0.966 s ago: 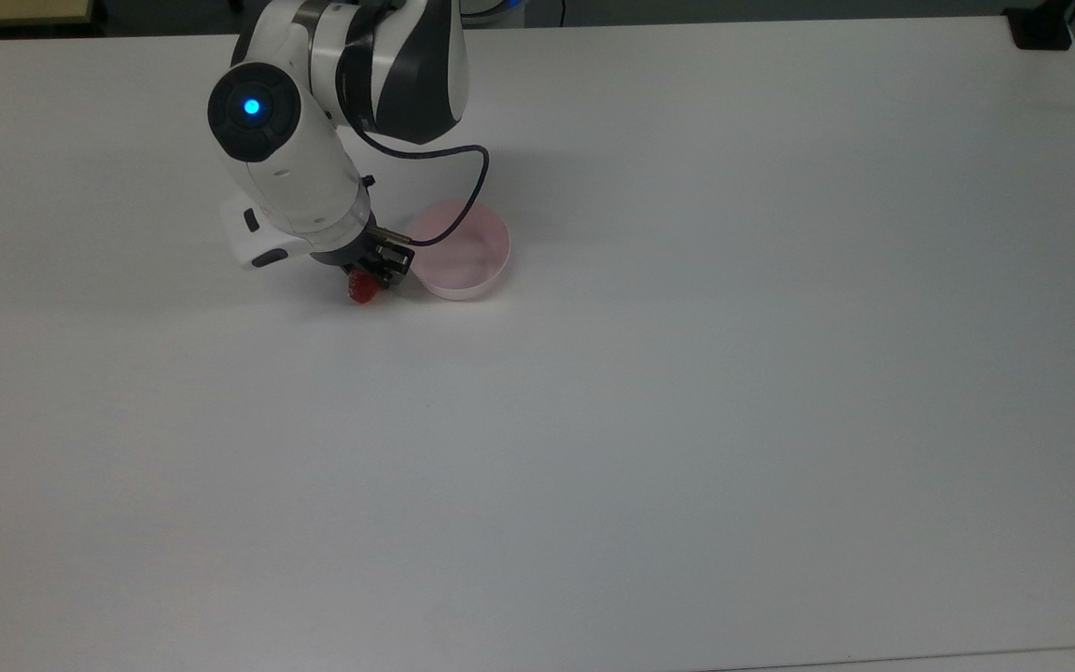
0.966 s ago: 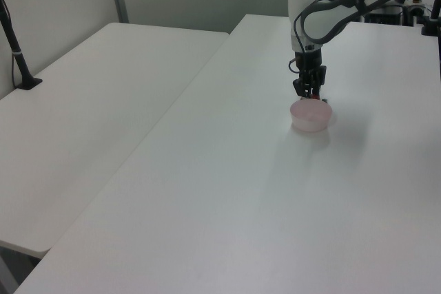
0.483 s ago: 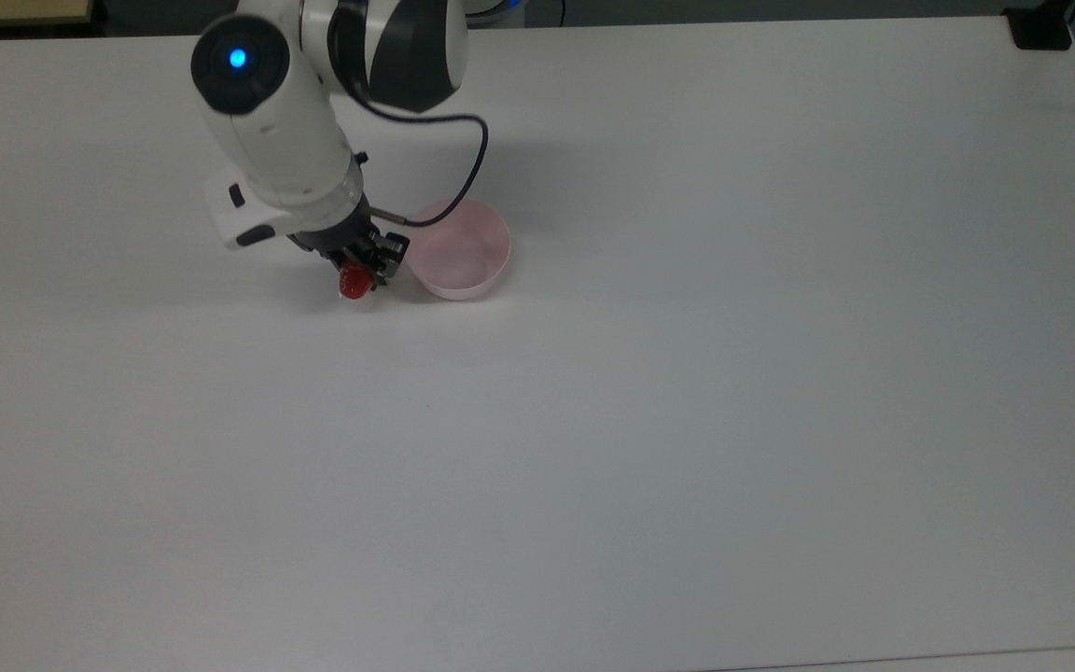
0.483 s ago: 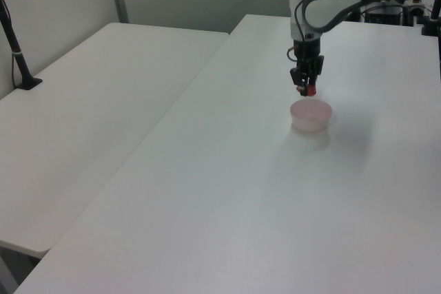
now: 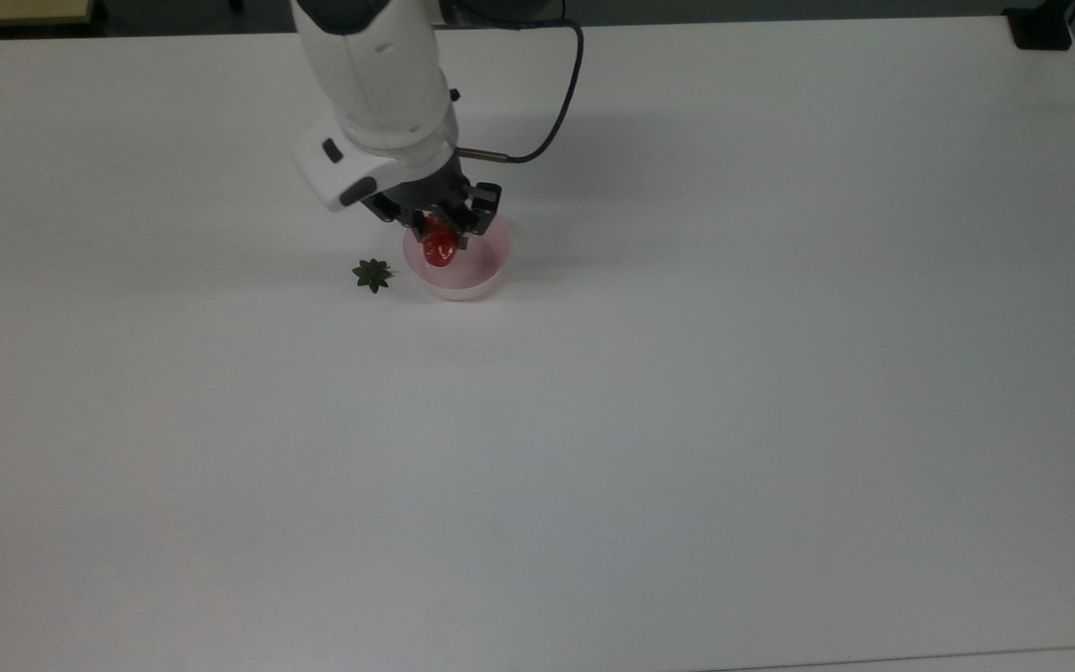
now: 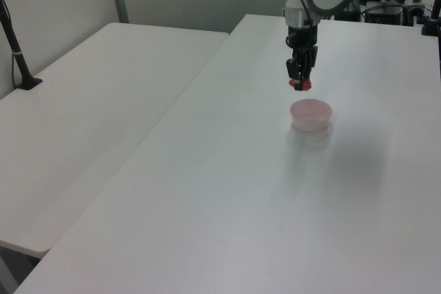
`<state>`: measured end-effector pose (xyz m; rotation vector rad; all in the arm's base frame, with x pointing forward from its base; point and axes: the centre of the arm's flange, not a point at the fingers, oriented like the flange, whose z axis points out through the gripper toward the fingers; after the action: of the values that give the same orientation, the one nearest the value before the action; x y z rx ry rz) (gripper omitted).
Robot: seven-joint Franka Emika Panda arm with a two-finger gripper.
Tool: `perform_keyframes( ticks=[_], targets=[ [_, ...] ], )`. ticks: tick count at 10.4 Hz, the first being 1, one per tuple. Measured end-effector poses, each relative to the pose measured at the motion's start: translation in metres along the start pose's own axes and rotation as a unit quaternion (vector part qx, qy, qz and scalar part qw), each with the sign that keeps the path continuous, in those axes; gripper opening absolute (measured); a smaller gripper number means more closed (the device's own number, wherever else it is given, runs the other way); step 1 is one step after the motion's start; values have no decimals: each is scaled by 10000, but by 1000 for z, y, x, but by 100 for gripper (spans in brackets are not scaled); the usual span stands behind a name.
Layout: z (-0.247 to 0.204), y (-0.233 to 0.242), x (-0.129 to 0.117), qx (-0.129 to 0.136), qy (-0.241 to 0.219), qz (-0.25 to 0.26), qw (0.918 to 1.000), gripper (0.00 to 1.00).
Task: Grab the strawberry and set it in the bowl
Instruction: 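Carry the strawberry over the pink bowl and release it inside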
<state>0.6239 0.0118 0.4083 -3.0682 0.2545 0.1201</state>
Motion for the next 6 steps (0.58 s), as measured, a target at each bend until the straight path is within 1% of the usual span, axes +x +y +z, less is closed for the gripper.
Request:
perform_keyframes(
  ticks=[2, 4, 6],
  targets=[
    [17, -13, -3, -70, -142, -131, 9998, 42],
    [31, -13, -3, -207, -245, -199, 9993, 44],
    [42, -10, -3, -345, -321, -247, 9986, 51]
  ],
)
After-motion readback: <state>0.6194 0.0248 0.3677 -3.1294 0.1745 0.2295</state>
